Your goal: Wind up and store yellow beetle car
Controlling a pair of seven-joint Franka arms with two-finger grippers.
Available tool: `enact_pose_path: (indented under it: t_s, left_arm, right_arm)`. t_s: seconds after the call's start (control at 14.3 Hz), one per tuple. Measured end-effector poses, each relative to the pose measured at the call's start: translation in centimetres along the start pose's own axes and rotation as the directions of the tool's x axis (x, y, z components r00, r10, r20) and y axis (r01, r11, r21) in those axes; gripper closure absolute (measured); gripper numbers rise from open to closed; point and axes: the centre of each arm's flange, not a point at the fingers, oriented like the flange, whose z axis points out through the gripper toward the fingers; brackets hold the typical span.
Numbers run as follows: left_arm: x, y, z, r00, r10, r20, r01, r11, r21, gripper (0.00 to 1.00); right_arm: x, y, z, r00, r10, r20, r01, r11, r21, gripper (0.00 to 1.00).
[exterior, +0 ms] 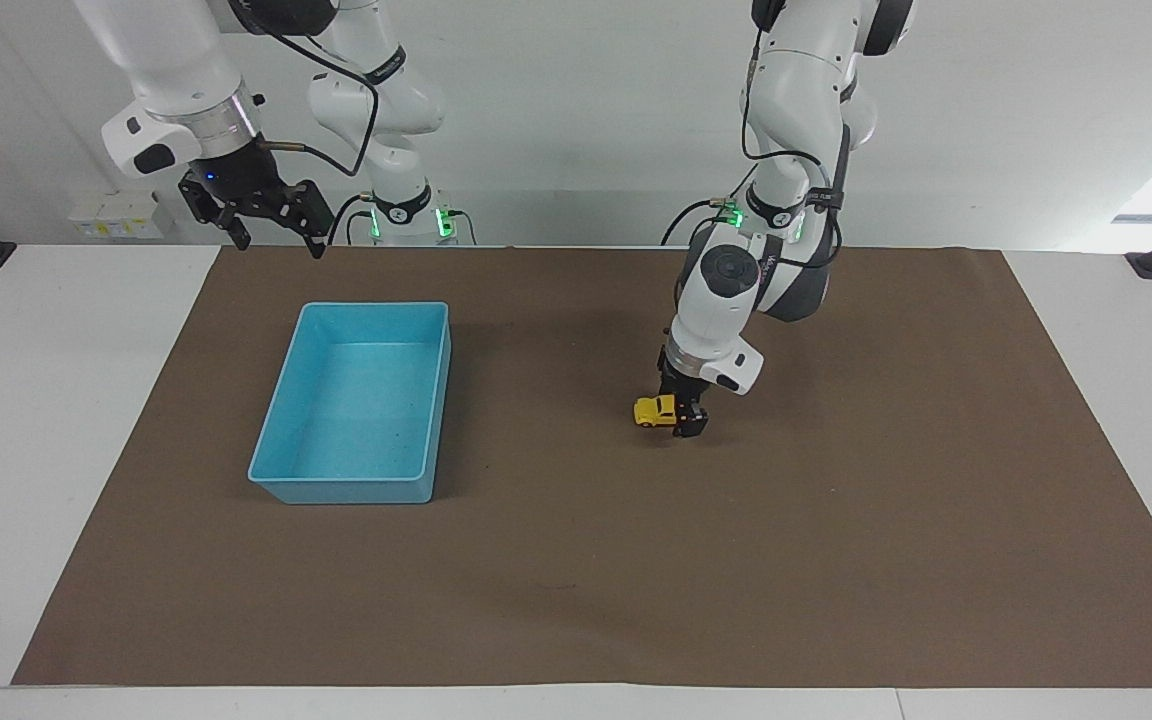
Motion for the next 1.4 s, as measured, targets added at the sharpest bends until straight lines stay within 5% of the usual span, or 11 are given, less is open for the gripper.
enact_pose_path:
  t_s: [0.14,0.63,1.19,1.4]
  left_arm:
    - [-0.1,-0.1,0.0,1.0,0.006,0.001,-0.006,1.0,0.0,0.54]
    - [1.1,0.1,0.0,0.998,0.066,-0.007,-0.066,0.998,0.004,0.54]
    - [12.4,3.7,-0.8,0.996,0.083,-0.019,-0.082,0.996,0.044,0.54]
    - [14.2,4.4,-1.0,0.997,0.07,-0.02,-0.069,0.996,0.05,0.54]
  right_arm:
    - [0.0,0.0,0.0,1.0,0.0,0.0,0.0,1.0,0.0,0.0]
    - [0.0,0.0,0.0,1.0,0.0,0.0,0.0,1.0,0.0,0.0]
    - [0.0,0.0,0.0,1.0,0.0,0.0,0.0,1.0,0.0,0.0]
    - [0.0,0.0,0.0,1.0,0.0,0.0,0.0,1.0,0.0,0.0]
